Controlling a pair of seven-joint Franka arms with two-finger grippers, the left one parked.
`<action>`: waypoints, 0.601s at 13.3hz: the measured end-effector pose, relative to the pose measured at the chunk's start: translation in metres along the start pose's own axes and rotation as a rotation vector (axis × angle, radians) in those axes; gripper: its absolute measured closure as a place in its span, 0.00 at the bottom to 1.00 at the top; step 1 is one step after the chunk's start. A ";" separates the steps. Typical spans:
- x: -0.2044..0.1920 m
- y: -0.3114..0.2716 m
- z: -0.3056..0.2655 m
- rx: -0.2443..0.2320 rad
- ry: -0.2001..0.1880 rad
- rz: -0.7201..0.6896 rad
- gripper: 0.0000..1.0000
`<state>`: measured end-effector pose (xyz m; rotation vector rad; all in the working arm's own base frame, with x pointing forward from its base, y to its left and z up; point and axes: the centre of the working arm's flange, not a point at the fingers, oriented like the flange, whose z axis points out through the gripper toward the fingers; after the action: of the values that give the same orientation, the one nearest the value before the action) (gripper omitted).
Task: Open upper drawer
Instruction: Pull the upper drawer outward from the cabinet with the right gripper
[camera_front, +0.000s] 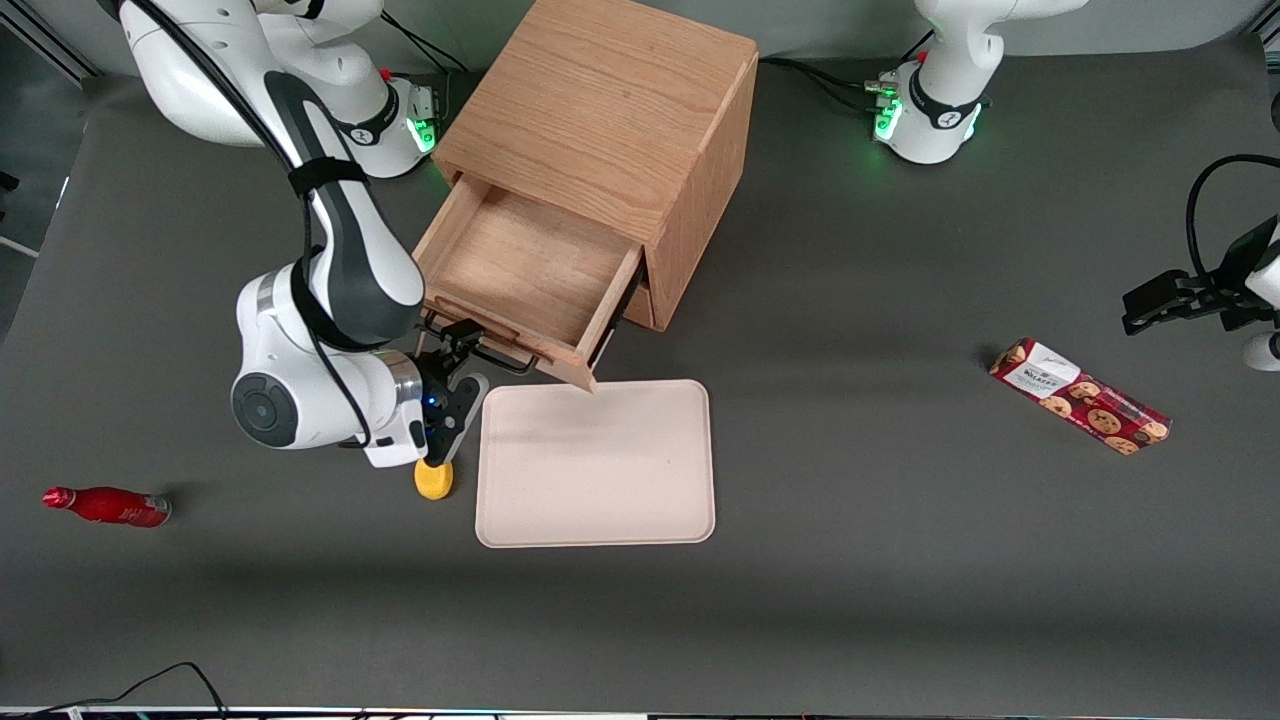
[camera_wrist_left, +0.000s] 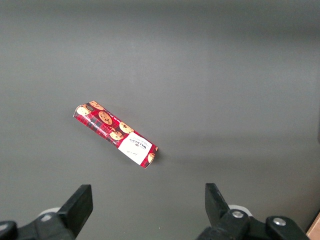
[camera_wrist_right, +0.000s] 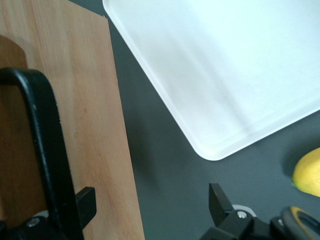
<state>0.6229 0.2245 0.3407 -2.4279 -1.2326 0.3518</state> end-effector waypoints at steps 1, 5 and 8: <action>0.000 0.003 -0.001 -0.001 0.004 0.001 0.00; 0.000 0.014 -0.009 -0.015 0.016 -0.006 0.00; -0.001 0.026 -0.015 -0.023 0.032 -0.013 0.00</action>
<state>0.6471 0.2066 0.3428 -2.4340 -1.2451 0.2952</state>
